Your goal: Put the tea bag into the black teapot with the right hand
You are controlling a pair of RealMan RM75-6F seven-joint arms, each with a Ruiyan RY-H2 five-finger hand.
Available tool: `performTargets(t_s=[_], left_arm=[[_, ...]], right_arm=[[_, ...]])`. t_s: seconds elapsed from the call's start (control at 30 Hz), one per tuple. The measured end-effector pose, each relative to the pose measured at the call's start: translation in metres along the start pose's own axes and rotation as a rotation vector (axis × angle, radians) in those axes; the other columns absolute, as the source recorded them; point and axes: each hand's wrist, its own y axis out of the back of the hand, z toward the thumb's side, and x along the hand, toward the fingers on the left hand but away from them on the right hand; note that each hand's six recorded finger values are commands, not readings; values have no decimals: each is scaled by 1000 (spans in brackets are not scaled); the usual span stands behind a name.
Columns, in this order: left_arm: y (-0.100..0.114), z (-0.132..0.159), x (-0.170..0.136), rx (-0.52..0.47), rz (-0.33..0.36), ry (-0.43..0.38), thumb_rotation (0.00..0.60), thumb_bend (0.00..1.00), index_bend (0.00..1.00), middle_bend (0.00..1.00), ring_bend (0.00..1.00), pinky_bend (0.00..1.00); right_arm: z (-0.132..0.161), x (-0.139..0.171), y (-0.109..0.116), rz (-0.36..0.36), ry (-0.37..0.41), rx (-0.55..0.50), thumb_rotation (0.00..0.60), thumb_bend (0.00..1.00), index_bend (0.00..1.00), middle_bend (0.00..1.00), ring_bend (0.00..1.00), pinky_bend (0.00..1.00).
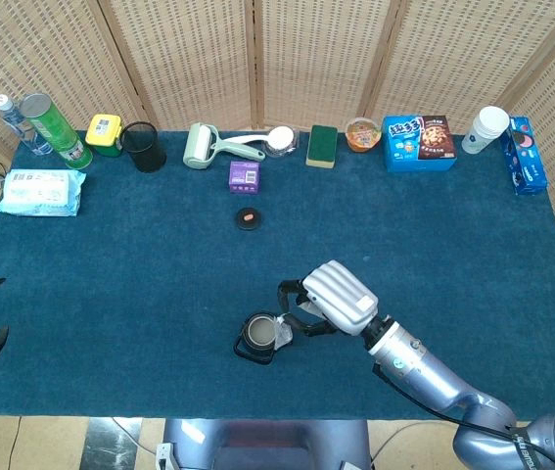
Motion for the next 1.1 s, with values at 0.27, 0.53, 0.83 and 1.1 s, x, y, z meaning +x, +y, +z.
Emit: performTargets(t_s=[0.27, 0.53, 0.83, 1.1], left_arm=[[-3, -11, -3, -4, -7, 14, 600, 449, 157, 193, 84, 144], [-4, -18, -4, -7, -9, 25, 600, 450, 158, 193, 85, 144], [-5, -23, -5, -7, -11, 33, 600, 450, 158, 193, 85, 144], [-6, -24, -5, -9, -13, 33, 600, 449, 158, 193, 85, 144]], right_arm=[[0, -11, -19, 32, -16, 11, 600, 532, 677, 1000, 1000, 1000], [1, -20, -31, 55, -26, 23, 600, 533, 677, 1000, 1000, 1000], [0, -27, -35, 61, -41, 35, 600, 532, 678, 1000, 1000, 1000], [-5, -31, -39, 67, -58, 36, 600, 533, 678, 1000, 1000, 1000]])
